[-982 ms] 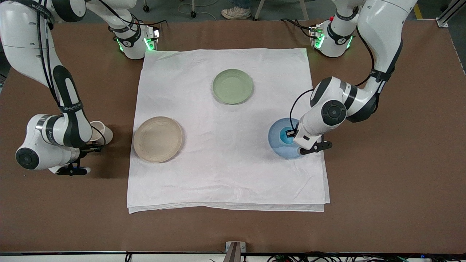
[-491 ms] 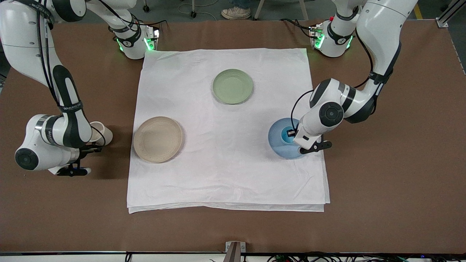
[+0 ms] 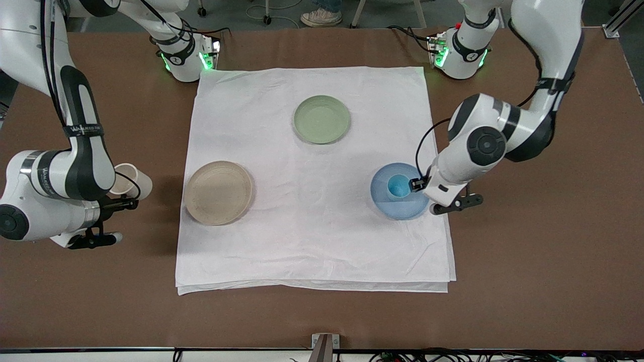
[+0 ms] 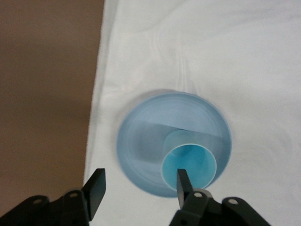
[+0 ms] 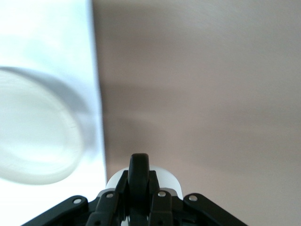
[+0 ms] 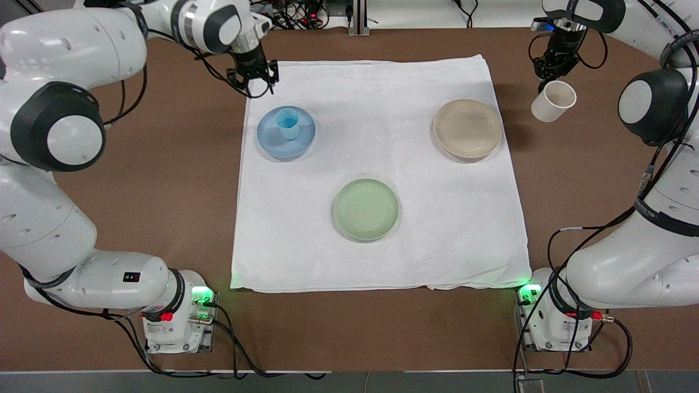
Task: Place blue cup in blue plate and white mug in gray plate
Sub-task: 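Release the cup and withdraw the left gripper while the right gripper lifts the mug, then lower the white mug onto the beige plate with the right gripper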
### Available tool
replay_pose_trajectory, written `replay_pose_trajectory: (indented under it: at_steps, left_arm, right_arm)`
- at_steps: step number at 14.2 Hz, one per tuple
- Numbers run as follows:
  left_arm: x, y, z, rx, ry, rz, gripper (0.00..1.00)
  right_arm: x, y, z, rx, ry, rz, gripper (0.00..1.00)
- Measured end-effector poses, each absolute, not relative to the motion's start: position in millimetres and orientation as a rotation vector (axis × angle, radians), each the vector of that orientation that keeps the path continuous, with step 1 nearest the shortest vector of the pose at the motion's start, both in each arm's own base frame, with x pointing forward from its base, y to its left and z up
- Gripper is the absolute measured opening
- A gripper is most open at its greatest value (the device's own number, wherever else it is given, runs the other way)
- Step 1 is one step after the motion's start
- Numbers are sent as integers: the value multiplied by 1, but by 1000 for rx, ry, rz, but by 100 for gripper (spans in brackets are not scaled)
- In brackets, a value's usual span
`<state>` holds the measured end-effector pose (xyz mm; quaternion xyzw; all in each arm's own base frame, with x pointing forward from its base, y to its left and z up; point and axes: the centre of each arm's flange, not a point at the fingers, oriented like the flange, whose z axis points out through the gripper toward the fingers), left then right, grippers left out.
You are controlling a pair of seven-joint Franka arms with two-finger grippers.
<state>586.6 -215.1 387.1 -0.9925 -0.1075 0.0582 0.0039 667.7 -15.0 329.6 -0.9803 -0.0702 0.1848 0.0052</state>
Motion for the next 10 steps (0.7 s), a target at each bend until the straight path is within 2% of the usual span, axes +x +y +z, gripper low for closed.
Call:
replay_pose_trajectory:
  at_steps: [2, 3, 7, 10]
  left_arm:
    - [592, -175, 446, -3103, -295, 155, 95]
    - [592, -154, 469, -3102, -278, 130, 100]
    - [583, -89, 543, -3122, -207, -12, 100]
    - [581, -68, 597, -3126, -160, -114, 100]
  right_arm:
    - [670, 39, 340, -3101, -202, 569, 19]
    - [668, 66, 339, -3111, -181, 572, 19]
    - [653, 162, 323, -3098, -76, 595, 19]
    - [655, 187, 296, -3112, -43, 550, 19]
